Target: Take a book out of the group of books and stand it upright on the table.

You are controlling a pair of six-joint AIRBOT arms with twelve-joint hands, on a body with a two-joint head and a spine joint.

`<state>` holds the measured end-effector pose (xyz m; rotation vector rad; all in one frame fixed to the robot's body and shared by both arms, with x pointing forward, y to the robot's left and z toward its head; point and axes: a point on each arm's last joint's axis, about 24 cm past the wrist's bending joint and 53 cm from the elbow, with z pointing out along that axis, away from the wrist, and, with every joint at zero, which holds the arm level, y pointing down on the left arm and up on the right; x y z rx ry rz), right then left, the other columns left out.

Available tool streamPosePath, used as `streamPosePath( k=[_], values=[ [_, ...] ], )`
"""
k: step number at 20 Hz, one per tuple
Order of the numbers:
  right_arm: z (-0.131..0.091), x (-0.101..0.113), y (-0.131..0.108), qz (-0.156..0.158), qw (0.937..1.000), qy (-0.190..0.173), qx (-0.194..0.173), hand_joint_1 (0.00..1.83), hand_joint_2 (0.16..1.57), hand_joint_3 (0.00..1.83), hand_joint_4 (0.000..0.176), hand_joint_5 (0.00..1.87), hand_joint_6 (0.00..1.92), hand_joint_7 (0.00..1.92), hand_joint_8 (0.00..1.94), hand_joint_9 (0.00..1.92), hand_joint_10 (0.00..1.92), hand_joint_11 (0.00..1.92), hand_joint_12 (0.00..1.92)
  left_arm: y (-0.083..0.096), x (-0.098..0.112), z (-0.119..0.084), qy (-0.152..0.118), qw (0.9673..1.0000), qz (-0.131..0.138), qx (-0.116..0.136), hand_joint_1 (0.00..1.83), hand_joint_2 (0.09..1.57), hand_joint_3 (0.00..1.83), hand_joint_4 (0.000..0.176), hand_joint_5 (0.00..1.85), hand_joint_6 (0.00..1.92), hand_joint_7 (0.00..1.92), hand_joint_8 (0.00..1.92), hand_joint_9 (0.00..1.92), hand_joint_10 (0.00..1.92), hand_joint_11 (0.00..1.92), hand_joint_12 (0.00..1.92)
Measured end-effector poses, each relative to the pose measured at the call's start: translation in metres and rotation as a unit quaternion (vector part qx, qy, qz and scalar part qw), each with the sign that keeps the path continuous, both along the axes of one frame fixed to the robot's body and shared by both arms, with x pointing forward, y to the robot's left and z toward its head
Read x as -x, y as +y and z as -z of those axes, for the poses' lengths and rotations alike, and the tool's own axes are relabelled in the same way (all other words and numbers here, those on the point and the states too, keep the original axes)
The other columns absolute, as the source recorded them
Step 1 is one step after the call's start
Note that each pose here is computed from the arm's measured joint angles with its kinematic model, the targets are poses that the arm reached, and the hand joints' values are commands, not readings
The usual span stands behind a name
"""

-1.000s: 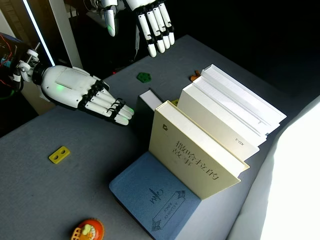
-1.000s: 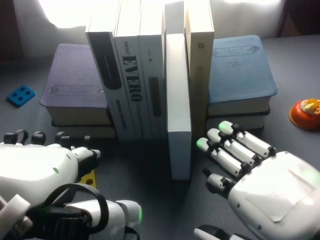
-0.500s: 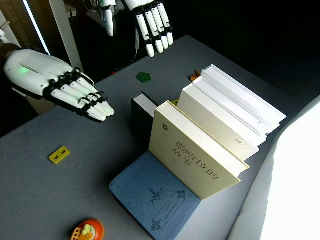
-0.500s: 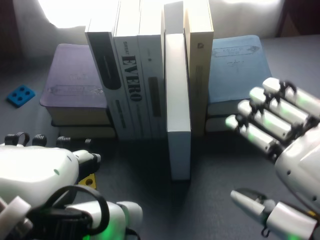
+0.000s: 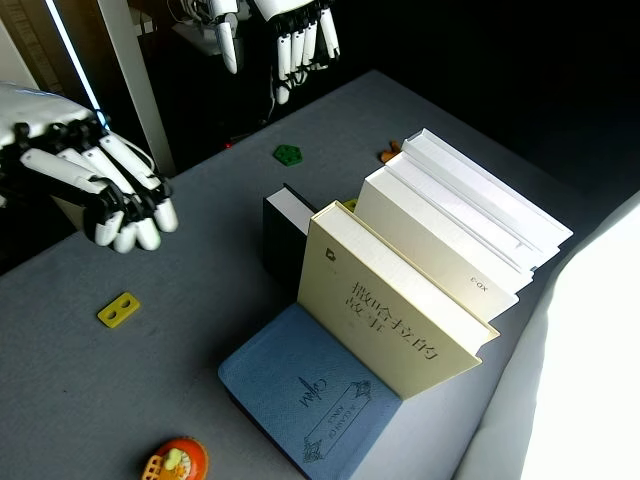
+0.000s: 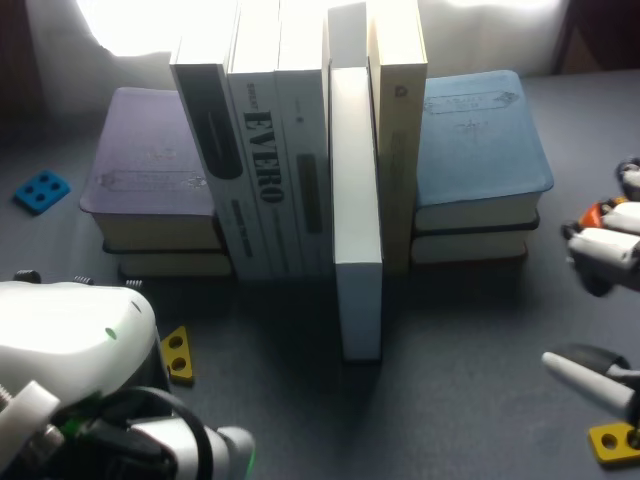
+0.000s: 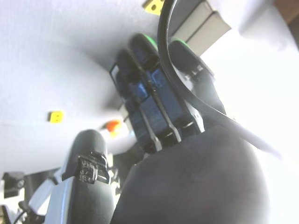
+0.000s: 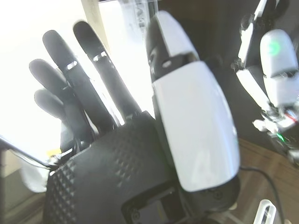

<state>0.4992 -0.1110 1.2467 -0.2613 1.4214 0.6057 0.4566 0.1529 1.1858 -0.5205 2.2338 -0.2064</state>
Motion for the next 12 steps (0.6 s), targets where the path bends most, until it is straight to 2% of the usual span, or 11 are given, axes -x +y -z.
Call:
streamPosePath(
  k=[1,2,3,5,6,7,10,11,12],
  values=[
    [0.002,-0.001,-0.006,0.003,1.0,0.0,0.004,0.11,1.24,0.0,0.0,0.92,1.45,1.02,1.51,0.83,1.91,0.52,1.92,0.001,0.0,-0.001,-0.001,1.0,-0.001,0.0,0.23,1.34,0.01,0.0,0.82,1.61,0.96,1.68,0.88,1.82,0.66,1.92],
    [0.006,-0.006,-0.015,0.011,0.9999,0.009,0.006,0.04,1.25,0.01,0.0,1.05,1.61,1.2,1.7,1.15,1.92,0.86,1.92,0.001,-0.001,-0.001,-0.003,1.0,-0.002,0.0,0.11,1.39,0.01,0.0,0.98,1.76,1.09,1.83,1.06,1.91,0.9,1.92],
    [0.008,-0.009,-0.021,0.017,0.9998,0.01,0.009,0.04,1.25,0.01,0.0,1.05,1.61,1.2,1.7,1.15,1.92,0.86,1.92,0.001,-0.001,-0.001,-0.003,1.0,-0.001,0.0,0.11,1.39,0.01,0.0,0.98,1.76,1.09,1.83,1.06,1.91,0.9,1.92],
    [0.005,-0.014,-0.031,0.029,0.9995,0.002,0.01,0.0,1.26,0.01,0.0,1.09,1.7,1.27,1.82,1.29,1.92,1.11,1.92,0.0,0.0,-0.001,-0.001,1.0,0.0,0.001,0.06,1.44,0.01,0.0,1.03,1.82,1.16,1.87,1.15,1.92,1.02,1.92],
    [0.005,-0.014,-0.034,0.032,0.9994,-0.001,0.011,0.0,1.26,0.01,0.0,1.11,1.75,1.29,1.86,1.32,1.92,1.16,1.92,0.0,0.0,0.0,0.0,1.0,0.0,0.001,0.05,1.47,0.02,0.0,1.03,1.89,1.16,1.89,1.15,1.92,1.05,1.92],
    [0.003,-0.014,-0.038,0.035,0.9992,-0.009,0.014,0.0,1.27,0.01,0.0,1.14,1.84,1.32,1.93,1.35,1.92,1.18,1.92,0.0,0.0,0.0,0.0,1.0,0.0,0.001,0.12,1.5,0.01,0.0,1.05,1.87,1.19,1.88,1.17,1.92,1.07,1.92],
    [0.0,-0.018,-0.045,0.043,0.9987,-0.021,0.015,0.0,1.29,0.0,0.0,1.16,1.9,1.34,1.94,1.37,1.92,1.15,1.92,0.0,0.002,0.002,0.005,1.0,0.001,0.001,0.16,1.5,0.0,0.0,1.06,1.88,1.16,1.91,1.14,1.92,1.05,1.92],
    [-0.003,-0.02,-0.048,0.048,0.9984,-0.028,0.013,0.0,1.29,0.0,0.054,1.18,1.9,1.34,1.94,1.38,1.92,1.17,1.92,-0.001,0.003,0.002,0.007,1.0,0.002,0.002,0.14,1.5,0.0,0.0,1.06,1.88,1.17,1.92,1.14,1.92,1.05,1.92],
    [-0.004,-0.02,-0.05,0.05,0.9983,-0.028,0.009,0.0,1.29,0.0,0.152,1.19,1.91,1.34,1.94,1.38,1.92,1.19,1.92,-0.001,0.003,0.002,0.007,1.0,0.002,0.002,0.13,1.51,0.01,0.0,1.06,1.88,1.15,1.91,1.12,1.92,1.03,1.92]
  ],
)
